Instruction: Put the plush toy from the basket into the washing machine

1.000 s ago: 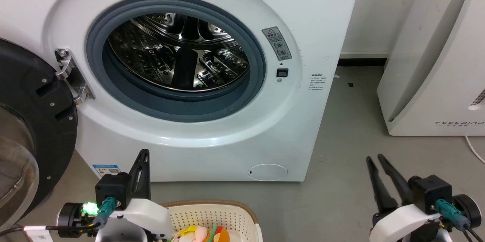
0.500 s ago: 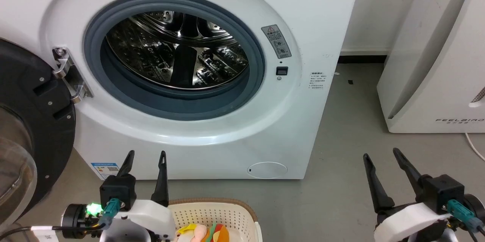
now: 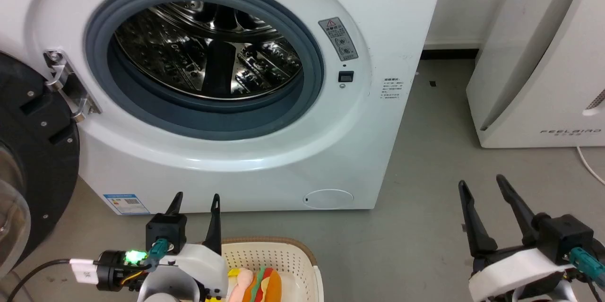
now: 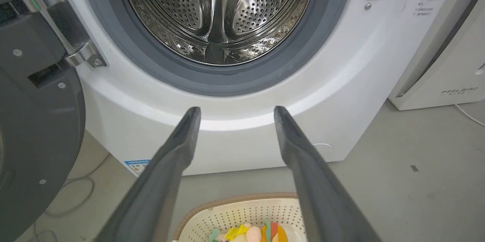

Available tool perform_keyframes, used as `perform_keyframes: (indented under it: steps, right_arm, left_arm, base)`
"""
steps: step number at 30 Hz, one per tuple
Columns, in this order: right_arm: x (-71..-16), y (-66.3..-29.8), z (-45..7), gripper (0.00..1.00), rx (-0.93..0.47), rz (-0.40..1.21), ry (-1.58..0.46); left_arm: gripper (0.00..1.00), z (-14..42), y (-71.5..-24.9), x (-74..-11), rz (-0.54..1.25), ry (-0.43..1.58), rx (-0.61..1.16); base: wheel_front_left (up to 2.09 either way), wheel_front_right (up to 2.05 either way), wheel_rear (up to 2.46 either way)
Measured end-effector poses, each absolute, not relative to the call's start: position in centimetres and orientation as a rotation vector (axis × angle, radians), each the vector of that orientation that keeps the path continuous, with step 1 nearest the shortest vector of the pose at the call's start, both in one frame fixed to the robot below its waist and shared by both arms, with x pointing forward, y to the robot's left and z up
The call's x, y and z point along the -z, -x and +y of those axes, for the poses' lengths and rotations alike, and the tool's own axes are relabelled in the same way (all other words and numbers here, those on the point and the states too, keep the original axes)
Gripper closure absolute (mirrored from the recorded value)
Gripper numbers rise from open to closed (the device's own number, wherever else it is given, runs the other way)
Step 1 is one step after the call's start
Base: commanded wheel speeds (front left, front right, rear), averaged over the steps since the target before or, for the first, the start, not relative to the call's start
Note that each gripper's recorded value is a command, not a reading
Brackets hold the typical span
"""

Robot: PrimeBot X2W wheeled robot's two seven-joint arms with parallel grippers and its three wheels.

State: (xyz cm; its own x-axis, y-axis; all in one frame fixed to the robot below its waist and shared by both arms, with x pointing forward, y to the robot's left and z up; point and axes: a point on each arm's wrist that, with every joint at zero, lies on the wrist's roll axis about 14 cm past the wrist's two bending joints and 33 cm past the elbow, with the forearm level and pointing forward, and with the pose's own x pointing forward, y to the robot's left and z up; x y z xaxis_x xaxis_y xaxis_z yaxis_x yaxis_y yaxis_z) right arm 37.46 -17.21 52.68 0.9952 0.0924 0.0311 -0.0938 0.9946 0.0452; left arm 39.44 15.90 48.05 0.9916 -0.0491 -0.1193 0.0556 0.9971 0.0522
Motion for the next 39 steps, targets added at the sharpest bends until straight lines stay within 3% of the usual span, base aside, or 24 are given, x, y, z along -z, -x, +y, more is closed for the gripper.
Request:
perform_keyframes:
  steps: [23,39]
  right_arm:
    - [-51.6,-41.5,-18.0,0.0,-0.071,-0.044,-0.094]
    - [-48.4,-45.2,-18.1,0.0,-0.065,-0.014,-0.115]
  left_arm:
    - [0.0,14.5,-41.5,-35.4,0.522,-0.12,0.169]
    - [0.0,13.3,-39.8,-25.7,0.87,-0.172,0.291]
  base:
    - [0.0,0.0,0.0]
    - [0.0,0.0,0.0]
